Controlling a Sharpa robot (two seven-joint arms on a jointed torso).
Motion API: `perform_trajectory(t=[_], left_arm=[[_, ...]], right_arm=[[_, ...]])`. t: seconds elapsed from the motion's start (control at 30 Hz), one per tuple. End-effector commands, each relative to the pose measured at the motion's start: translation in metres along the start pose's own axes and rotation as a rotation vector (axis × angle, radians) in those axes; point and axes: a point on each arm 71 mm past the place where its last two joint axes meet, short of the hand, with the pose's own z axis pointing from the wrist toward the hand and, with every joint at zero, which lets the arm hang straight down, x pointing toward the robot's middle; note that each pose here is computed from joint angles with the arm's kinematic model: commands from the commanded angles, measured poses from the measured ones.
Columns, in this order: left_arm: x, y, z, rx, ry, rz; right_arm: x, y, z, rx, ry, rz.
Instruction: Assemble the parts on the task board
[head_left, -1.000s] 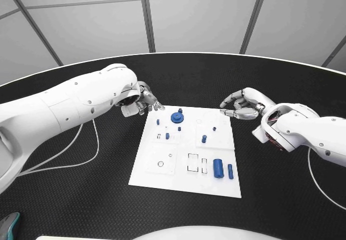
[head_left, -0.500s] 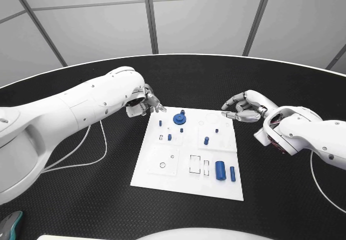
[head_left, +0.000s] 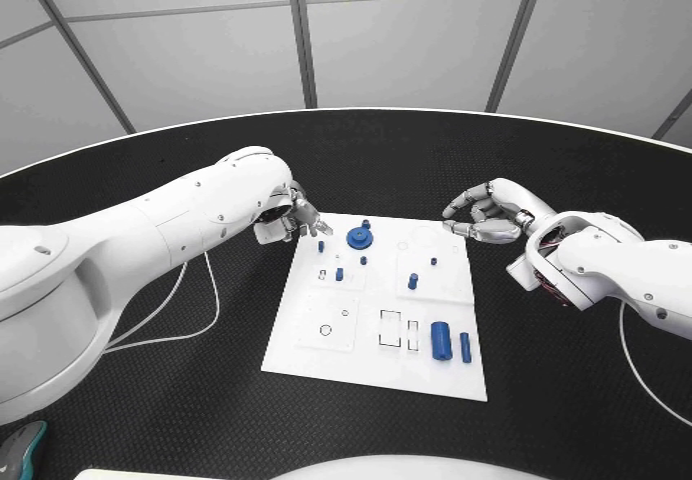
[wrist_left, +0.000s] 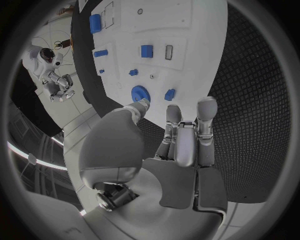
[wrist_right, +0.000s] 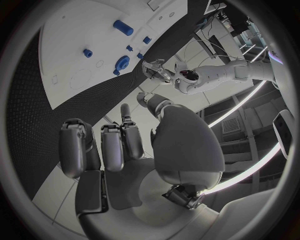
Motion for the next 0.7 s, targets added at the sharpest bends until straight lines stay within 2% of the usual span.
perform_trajectory(t=[0.03, 0.37, 0.7], left_arm=[[0.0025, 0.0007, 0.0022, -0.002, 0.001, -0.003], [0.007, 0.0059, 0.0093, -0.016, 0.001, -0.017], [0.0069, 0.0073, 0.0111, -0.019, -0.006, -0.025]], right_arm=[[0.0002, 0.0004, 0.0, -0.001, 0.0, 0.0], [0.0008, 0.0013, -0.0002, -0.003, 0.001, 0.001], [0.001, 0.0016, -0.0001, -0.004, 0.002, 0.002]])
